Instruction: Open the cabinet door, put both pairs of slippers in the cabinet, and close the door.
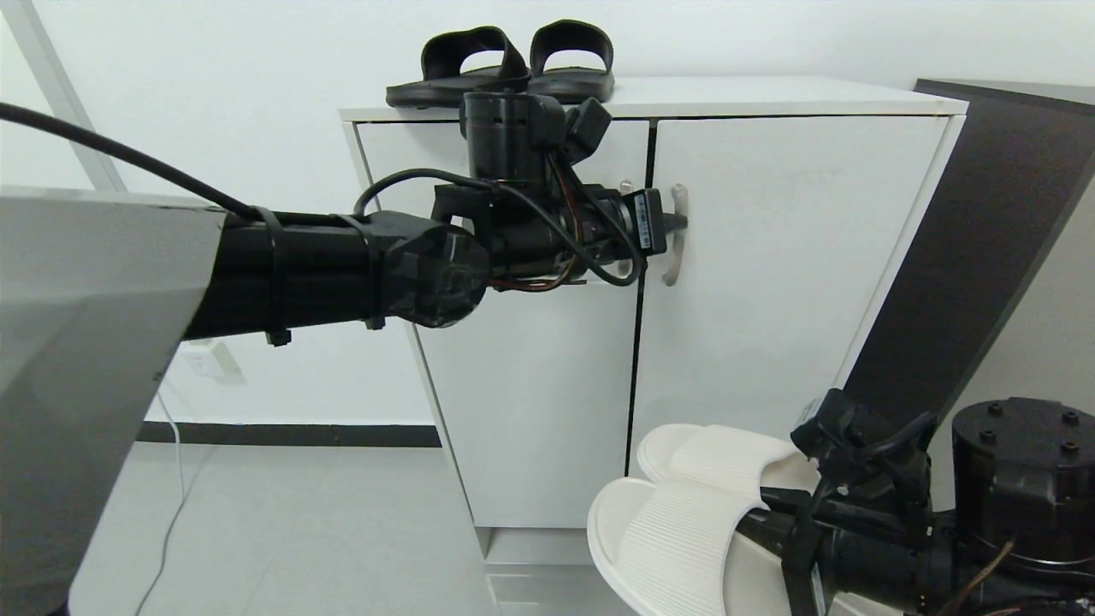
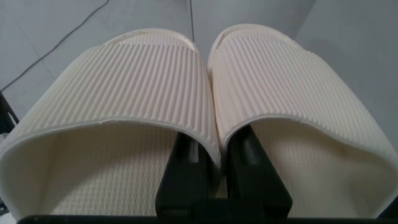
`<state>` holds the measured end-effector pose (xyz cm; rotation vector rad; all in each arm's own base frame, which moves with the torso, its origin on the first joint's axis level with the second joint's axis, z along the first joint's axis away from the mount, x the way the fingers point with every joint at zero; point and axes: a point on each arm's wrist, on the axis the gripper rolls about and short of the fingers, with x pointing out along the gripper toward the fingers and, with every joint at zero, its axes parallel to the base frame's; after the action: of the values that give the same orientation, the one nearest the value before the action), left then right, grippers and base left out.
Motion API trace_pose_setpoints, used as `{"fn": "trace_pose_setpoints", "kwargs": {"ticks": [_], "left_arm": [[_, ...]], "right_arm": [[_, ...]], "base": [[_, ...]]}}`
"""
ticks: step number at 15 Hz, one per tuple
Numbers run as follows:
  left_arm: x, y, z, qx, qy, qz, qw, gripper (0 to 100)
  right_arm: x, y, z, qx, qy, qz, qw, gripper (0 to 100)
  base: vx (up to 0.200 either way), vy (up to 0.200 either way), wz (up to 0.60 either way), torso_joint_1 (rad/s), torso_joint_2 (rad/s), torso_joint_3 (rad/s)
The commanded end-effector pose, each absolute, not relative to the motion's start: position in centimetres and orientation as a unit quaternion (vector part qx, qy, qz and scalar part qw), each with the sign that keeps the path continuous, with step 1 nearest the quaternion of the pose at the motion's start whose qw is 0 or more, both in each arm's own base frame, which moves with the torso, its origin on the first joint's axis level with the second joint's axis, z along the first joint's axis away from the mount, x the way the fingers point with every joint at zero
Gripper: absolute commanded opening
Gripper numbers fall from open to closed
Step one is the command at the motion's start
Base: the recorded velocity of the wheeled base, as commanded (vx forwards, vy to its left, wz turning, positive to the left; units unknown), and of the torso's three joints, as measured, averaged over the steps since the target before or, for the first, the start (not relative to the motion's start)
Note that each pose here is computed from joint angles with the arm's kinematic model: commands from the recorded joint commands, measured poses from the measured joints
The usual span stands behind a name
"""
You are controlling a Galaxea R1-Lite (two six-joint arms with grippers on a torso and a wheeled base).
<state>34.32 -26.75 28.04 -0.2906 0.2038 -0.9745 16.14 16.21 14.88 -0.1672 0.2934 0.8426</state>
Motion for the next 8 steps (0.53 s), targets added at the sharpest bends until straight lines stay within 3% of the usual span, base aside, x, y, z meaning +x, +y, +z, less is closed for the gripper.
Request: {"fn": "trace_pose_setpoints", "kwargs": {"ticks": [1, 8], "left_arm": [[32.1, -26.0, 28.9, -0.138, 0.100, -0.474, 0.864, 0], [26.9, -22.9, 28.9, -0.137, 0.096, -0.483, 0.859, 0]], "right_arm": [[15.4, 16.3, 14.8, -0.083, 0.142, 0.419, 0.893, 0], [14.1, 16.1, 14.6, -0.090, 0.140, 0.451, 0.877, 0]], "base": [[0.000, 0.000, 0.00, 0.000, 0.00, 0.000], [0.000, 0.000, 0.00, 0.000, 0.00, 0.000]]}}
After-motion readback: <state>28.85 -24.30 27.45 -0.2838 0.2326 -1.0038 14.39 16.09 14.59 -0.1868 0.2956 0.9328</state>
